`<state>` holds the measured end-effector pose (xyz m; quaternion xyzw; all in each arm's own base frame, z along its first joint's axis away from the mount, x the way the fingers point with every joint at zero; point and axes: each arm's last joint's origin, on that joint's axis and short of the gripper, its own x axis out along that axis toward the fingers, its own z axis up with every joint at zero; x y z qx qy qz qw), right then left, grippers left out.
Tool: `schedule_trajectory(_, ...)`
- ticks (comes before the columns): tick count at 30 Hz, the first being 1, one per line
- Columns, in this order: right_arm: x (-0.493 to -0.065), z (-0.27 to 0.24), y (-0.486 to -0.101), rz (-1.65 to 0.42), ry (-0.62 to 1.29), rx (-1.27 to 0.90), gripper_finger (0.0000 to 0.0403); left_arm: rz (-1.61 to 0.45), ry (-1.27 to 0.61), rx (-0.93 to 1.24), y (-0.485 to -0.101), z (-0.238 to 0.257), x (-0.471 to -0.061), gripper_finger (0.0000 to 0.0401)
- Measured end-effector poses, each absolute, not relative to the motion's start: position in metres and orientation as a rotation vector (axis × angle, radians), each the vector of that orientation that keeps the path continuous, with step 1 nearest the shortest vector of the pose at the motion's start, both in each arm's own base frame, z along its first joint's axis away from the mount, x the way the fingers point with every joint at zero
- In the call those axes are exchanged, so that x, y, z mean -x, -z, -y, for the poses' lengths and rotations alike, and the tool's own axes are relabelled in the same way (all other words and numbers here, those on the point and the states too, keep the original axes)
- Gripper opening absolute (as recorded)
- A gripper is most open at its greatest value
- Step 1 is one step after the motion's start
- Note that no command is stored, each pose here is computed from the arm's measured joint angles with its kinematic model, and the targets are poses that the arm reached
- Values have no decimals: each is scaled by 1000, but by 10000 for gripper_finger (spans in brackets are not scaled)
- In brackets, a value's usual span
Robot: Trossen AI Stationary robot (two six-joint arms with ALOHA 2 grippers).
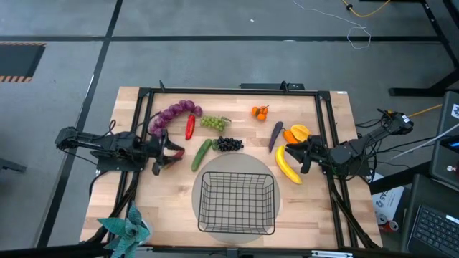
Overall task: Build produce basket
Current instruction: Put the top red chili pepper into the wire basket
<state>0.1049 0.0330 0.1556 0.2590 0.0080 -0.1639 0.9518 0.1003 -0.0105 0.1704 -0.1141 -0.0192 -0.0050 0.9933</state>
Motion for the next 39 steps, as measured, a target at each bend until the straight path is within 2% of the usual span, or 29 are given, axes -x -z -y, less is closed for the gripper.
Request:
schedule_trajectory(8, -104, -30, -156, 16, 431, -498, 119, 150, -3, 377, -181, 9, -99, 188)
schedule_trajectory(19, -105, -31, -163, 58, 372, -509, 119, 160, -64, 388, -181, 8, -99, 188)
schedule_trajectory(24, -105, -32, -179, 160, 311, -508, 119, 245, -143, 467, -187, 5, -98, 188)
schedule_trajectory(28, -104, -32, -209, 244, 268, -428, 119, 276, -197, 513, -205, 3, -95, 188)
schedule_trajectory(34, -101, -31, -244, 297, 281, -313, 119, 94, -322, 531, -221, 2, -104, 188)
schedule_trajectory(39, -101, -31, -246, 292, 285, -286, 119, -116, -435, 525, -225, 3, -122, 182)
